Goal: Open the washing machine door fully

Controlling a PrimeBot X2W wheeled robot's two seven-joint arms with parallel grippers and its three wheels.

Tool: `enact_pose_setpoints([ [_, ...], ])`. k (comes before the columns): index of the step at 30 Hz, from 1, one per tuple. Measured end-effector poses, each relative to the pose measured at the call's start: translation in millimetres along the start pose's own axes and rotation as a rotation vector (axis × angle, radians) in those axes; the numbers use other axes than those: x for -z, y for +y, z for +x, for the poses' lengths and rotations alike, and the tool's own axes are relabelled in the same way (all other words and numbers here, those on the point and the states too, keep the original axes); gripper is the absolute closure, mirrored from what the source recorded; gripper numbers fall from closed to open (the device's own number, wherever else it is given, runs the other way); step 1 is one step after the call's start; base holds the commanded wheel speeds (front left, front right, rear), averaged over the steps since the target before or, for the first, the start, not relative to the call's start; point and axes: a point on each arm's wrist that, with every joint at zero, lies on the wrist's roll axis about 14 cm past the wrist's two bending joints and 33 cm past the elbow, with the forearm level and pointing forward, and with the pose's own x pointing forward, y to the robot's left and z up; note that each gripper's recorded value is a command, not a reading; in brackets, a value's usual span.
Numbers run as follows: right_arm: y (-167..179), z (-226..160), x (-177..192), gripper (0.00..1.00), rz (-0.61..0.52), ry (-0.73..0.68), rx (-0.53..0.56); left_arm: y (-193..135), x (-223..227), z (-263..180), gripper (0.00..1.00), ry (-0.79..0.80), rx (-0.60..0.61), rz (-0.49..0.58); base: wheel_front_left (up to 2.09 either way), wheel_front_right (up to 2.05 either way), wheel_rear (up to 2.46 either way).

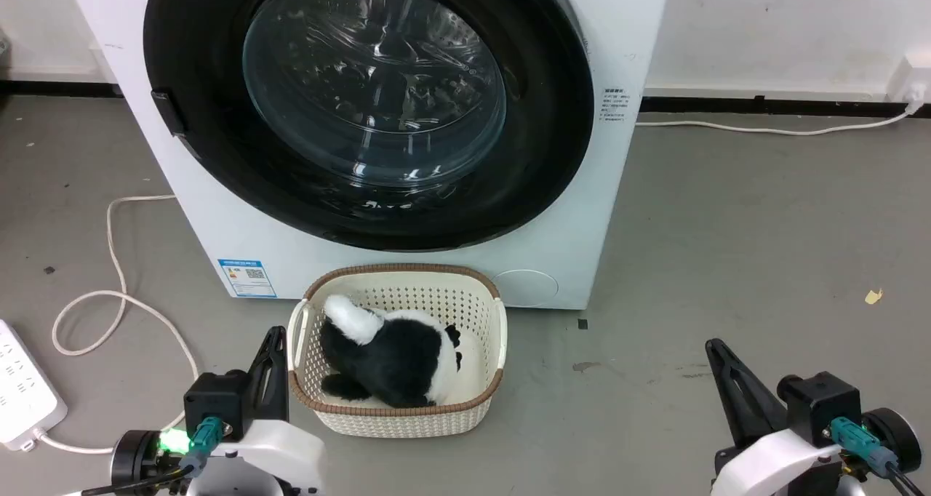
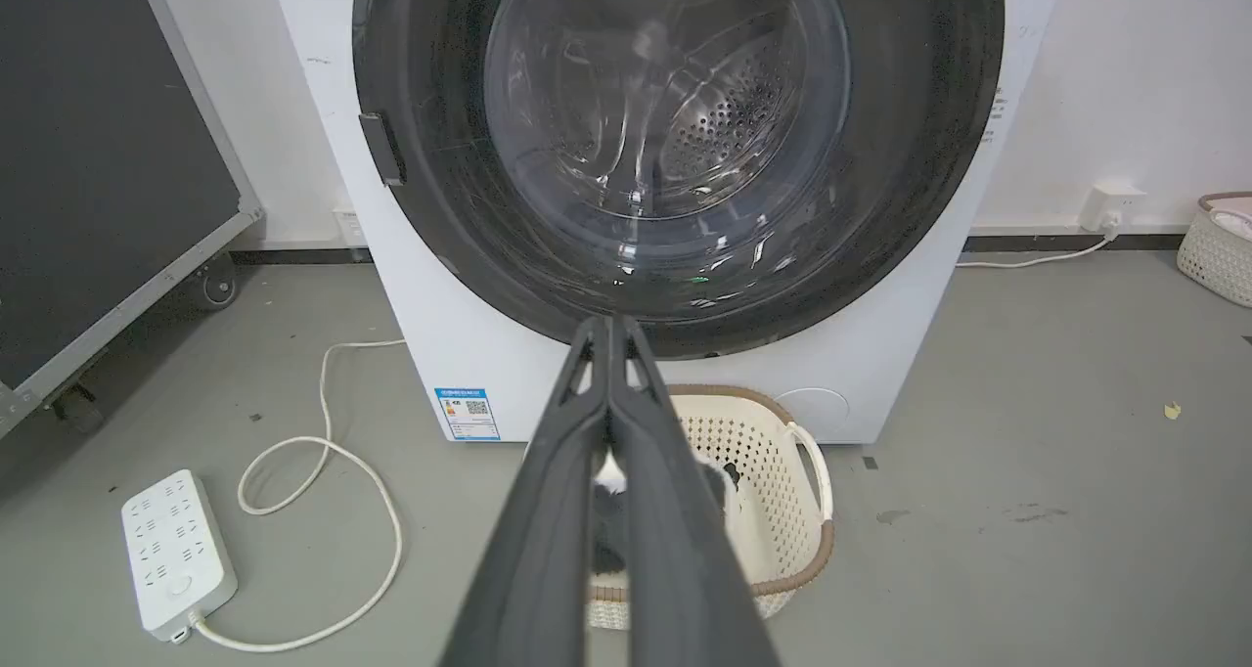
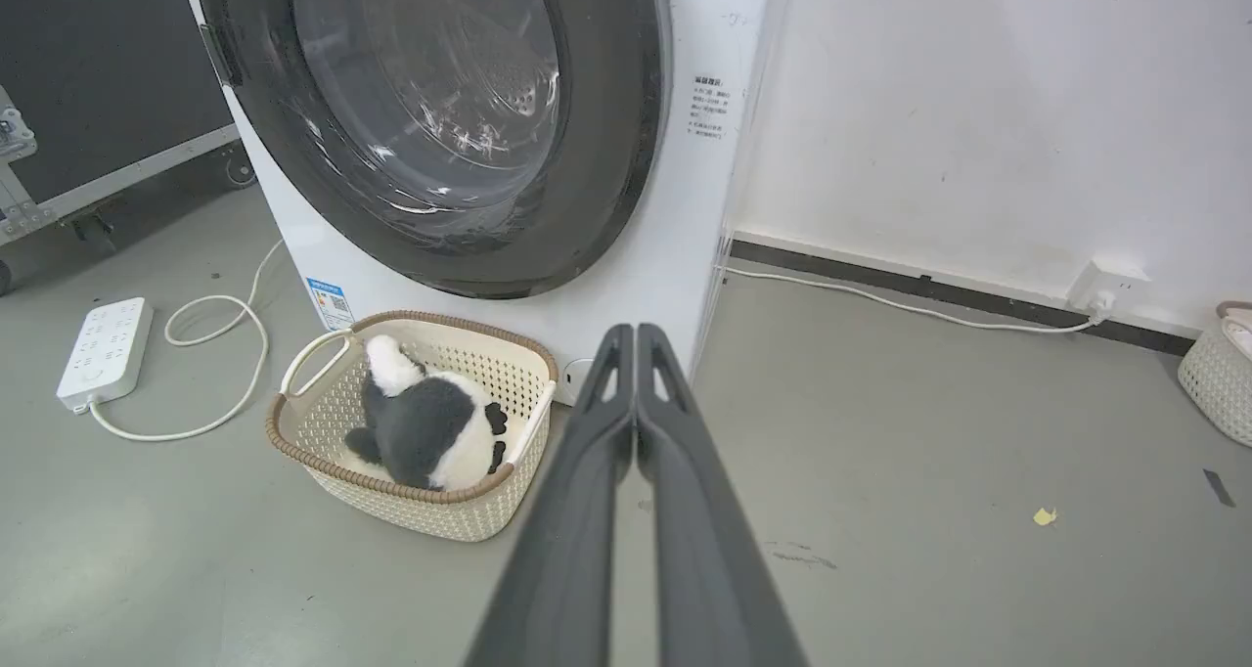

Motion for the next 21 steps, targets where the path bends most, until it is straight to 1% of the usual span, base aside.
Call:
enact_pose_setpoints([
  [21,-0.1,0.0,0.0,1.0,0.0,0.0,0.0,-0.1,0.0,0.0,1.0,0.0,0.0,0.0,0.0,0.0,0.0],
])
